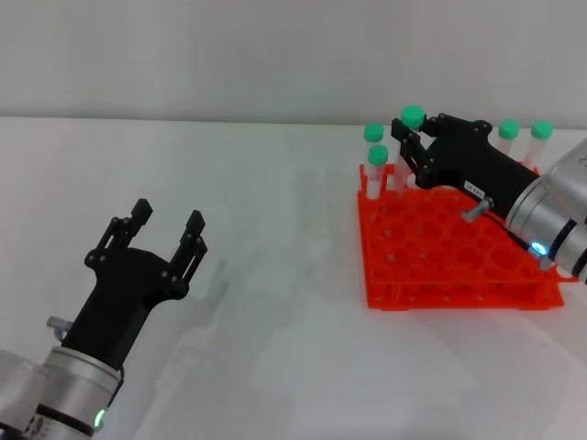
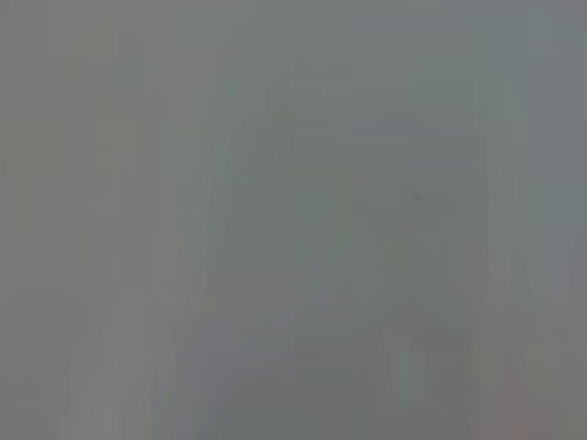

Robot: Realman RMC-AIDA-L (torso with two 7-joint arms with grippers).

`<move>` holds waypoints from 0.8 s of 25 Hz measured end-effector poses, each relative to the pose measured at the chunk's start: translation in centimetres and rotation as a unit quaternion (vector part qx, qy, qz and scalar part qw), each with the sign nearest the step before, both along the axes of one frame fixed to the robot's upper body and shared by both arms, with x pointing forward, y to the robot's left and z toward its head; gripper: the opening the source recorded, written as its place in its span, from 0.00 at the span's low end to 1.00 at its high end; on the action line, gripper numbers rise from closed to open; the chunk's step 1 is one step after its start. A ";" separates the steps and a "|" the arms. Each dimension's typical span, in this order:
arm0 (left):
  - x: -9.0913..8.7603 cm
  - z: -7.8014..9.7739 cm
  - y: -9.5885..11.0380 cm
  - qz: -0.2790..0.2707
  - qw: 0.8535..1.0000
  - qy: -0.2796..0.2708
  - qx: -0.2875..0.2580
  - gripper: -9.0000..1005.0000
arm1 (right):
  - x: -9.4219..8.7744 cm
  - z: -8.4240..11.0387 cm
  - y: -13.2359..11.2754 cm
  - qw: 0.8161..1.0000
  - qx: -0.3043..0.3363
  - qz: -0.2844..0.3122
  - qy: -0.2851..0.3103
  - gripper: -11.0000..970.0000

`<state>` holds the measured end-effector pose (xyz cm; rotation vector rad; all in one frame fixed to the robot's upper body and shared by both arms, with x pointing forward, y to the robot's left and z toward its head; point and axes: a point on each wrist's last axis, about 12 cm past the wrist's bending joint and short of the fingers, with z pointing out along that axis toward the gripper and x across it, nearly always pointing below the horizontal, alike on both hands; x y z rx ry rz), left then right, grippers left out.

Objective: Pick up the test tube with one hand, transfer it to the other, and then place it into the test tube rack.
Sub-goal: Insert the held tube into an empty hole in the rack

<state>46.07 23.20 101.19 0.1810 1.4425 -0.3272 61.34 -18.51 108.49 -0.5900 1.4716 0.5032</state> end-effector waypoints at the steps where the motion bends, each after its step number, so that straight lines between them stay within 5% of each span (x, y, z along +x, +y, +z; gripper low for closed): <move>1: 0.1 0.0 0.0 -0.001 1.000 -0.001 0.000 0.68 | 0.0 0.0 0.0 1.000 0.000 -0.002 -0.001 0.33; 20: 0.8 0.5 -0.4 -0.009 1.000 -0.009 -0.004 0.68 | 0.0 -1.0 0.0 0.999 -0.032 -0.007 0.023 0.35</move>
